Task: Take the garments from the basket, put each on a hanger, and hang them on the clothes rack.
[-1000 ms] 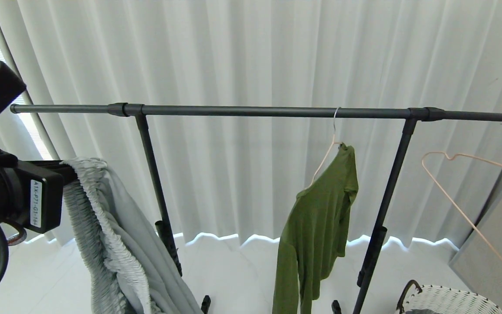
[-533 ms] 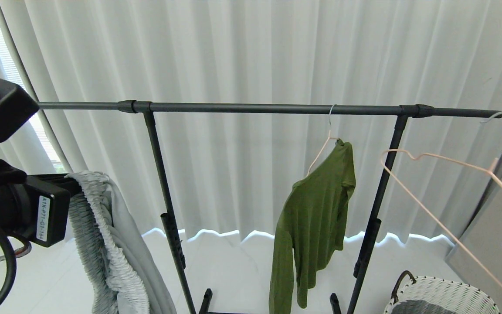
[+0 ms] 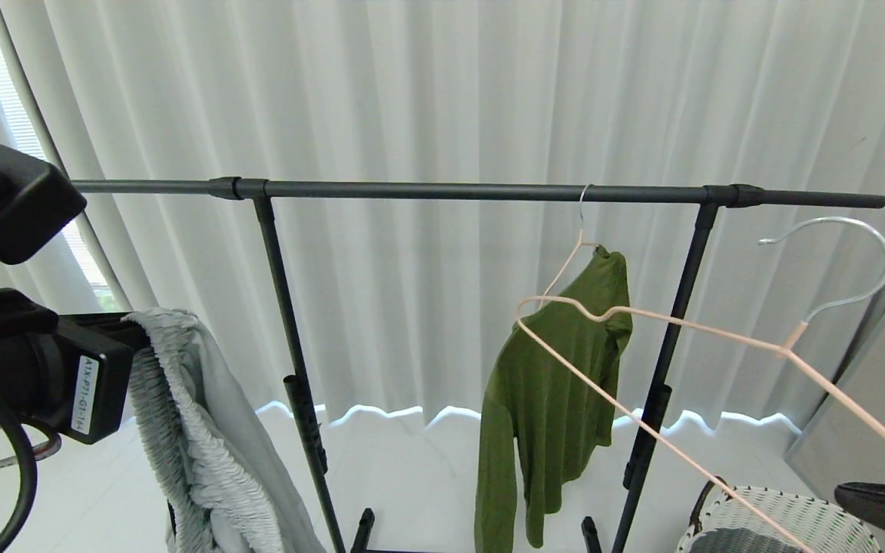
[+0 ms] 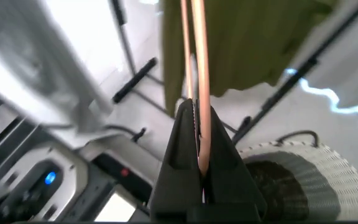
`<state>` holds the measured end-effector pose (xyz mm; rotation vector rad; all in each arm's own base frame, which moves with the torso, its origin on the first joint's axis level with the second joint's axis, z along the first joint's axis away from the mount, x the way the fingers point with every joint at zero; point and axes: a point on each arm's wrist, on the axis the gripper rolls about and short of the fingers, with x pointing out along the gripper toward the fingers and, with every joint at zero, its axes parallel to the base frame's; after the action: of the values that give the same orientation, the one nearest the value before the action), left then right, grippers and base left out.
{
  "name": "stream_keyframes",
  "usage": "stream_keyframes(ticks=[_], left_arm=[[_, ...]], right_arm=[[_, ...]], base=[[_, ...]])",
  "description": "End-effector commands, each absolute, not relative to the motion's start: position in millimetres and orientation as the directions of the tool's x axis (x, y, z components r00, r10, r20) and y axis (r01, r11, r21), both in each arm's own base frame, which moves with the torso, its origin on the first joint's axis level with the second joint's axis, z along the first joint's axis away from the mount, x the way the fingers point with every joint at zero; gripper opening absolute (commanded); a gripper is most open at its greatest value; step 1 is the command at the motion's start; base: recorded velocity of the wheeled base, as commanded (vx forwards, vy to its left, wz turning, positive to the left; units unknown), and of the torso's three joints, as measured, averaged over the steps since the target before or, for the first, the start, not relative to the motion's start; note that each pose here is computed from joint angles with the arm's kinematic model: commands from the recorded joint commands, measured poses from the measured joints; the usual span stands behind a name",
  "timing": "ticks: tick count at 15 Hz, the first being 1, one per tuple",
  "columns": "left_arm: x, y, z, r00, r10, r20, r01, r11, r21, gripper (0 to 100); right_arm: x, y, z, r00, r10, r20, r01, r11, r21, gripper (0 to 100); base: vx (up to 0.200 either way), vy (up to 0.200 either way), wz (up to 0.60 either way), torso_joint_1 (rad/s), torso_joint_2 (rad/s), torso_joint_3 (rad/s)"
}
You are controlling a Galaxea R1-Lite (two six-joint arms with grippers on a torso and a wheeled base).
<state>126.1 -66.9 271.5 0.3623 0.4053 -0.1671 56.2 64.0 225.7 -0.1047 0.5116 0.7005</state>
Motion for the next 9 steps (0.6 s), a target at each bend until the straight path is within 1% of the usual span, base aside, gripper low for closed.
stream_keyframes(ticks=[1, 2, 3, 4, 7, 9], left_arm=[[126.6, -67.2, 271.1, 0.906, -0.086, -0.414, 0.229, 0.923, 0.31, 0], [126.8, -67.3, 271.5, 0.908, -0.087, -0.411, 0.228, 0.923, 0.309, 0], [127.9, -67.9, 273.1, 0.914, -0.091, -0.395, 0.223, 0.926, 0.304, 0], [129.5, -68.9, 272.6, 0.913, -0.09, -0.397, 0.224, 0.925, 0.305, 0], [130.3, -69.2, 272.1, 0.913, -0.088, -0.399, 0.224, 0.925, 0.308, 0], [130.6, -69.3, 271.8, 0.912, -0.088, -0.402, 0.225, 0.924, 0.309, 0]], right_arm=[[61.7, 78.9, 223.3, 0.596, 0.621, -0.509, -0.686, 0.723, 0.08, 0], [62.1, 81.2, 223.7, 0.583, 0.638, -0.504, -0.7, 0.709, 0.088, 0], [62.3, 86.2, 224.7, 0.546, 0.677, -0.493, -0.734, 0.671, 0.108, 0], [62.2, 90.6, 224.7, 0.515, 0.703, -0.491, -0.759, 0.64, 0.12, 0], [64.3, 96.5, 224.5, 0.497, 0.717, -0.489, -0.779, 0.616, 0.112, 0], [64.8, 97.1, 224.3, 0.492, 0.719, -0.49, -0.782, 0.613, 0.114, 0]], base=[[0.0, 0.0, 0.0, 0.0, 0.0, 0.0], [0.0, 0.0, 0.0, 0.0, 0.0, 0.0], [0.0, 0.0, 0.0, 0.0, 0.0, 0.0], [0.0, 0.0, 0.0, 0.0, 0.0, 0.0], [0.0, 0.0, 0.0, 0.0, 0.0, 0.0], [0.0, 0.2, 0.0, -0.005, 0.0, 0.002]])
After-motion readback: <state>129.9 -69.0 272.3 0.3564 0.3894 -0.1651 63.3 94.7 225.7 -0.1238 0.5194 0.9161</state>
